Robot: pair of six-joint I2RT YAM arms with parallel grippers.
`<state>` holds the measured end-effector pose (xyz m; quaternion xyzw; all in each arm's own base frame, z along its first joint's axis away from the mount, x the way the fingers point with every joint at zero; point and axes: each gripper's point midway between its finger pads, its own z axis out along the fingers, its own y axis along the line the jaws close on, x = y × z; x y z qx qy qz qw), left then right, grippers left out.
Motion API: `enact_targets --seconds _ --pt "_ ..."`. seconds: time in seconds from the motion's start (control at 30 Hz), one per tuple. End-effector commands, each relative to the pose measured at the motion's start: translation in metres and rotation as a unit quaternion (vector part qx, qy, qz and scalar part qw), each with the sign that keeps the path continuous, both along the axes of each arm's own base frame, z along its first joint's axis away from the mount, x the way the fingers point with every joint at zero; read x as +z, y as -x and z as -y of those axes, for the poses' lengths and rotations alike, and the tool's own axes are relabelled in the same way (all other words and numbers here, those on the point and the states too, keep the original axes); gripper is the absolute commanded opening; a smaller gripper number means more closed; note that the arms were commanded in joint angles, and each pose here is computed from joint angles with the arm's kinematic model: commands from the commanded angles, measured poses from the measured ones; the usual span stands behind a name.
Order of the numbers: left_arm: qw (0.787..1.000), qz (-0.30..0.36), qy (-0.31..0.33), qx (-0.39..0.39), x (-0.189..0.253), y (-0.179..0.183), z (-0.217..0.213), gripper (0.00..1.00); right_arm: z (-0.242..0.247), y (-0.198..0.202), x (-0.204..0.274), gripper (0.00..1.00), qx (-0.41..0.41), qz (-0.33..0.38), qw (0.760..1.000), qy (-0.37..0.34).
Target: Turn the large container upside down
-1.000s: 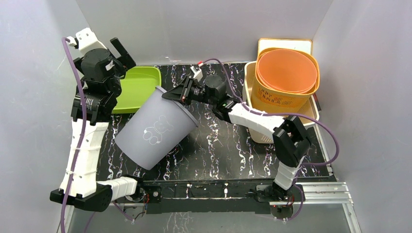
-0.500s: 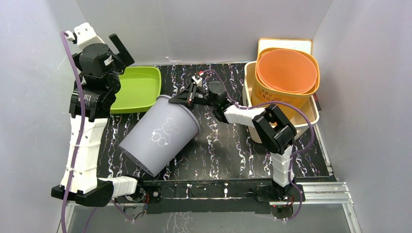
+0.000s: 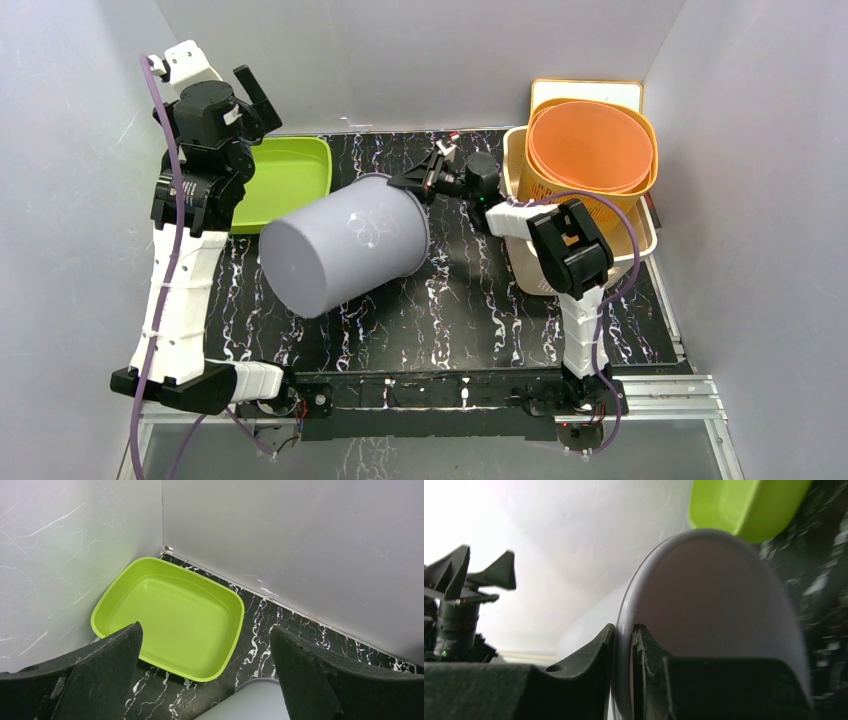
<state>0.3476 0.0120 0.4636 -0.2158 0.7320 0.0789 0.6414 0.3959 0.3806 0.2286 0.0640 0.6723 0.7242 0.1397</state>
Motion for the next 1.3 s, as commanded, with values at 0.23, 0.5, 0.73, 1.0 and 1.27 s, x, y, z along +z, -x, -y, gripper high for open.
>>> enact_targets --seconds 0.23,0.5,0.73,1.0,1.27 --pt "1.000 -0.008 0.002 -0.017 -0.008 -0.014 0.008 0.98 0.033 -0.075 -0.105 0.23 -0.039 -0.021 0.990 0.134" --pt "1.000 -0.021 0.002 -0.022 -0.020 -0.020 0.011 0.98 0.047 -0.105 -0.103 0.32 -0.070 0.005 0.981 0.179" --pt "0.999 -0.037 0.008 -0.033 -0.035 -0.025 0.017 0.98 0.060 -0.128 -0.067 0.40 -0.124 0.061 0.959 0.249" --pt "0.997 -0.056 0.018 -0.043 -0.054 -0.029 0.023 0.98 0.072 -0.137 -0.004 0.44 -0.188 0.146 0.916 0.324" --pt "0.992 -0.090 0.034 -0.077 -0.083 -0.028 0.037 0.98 0.089 -0.114 0.085 0.51 -0.232 0.258 0.844 0.409"
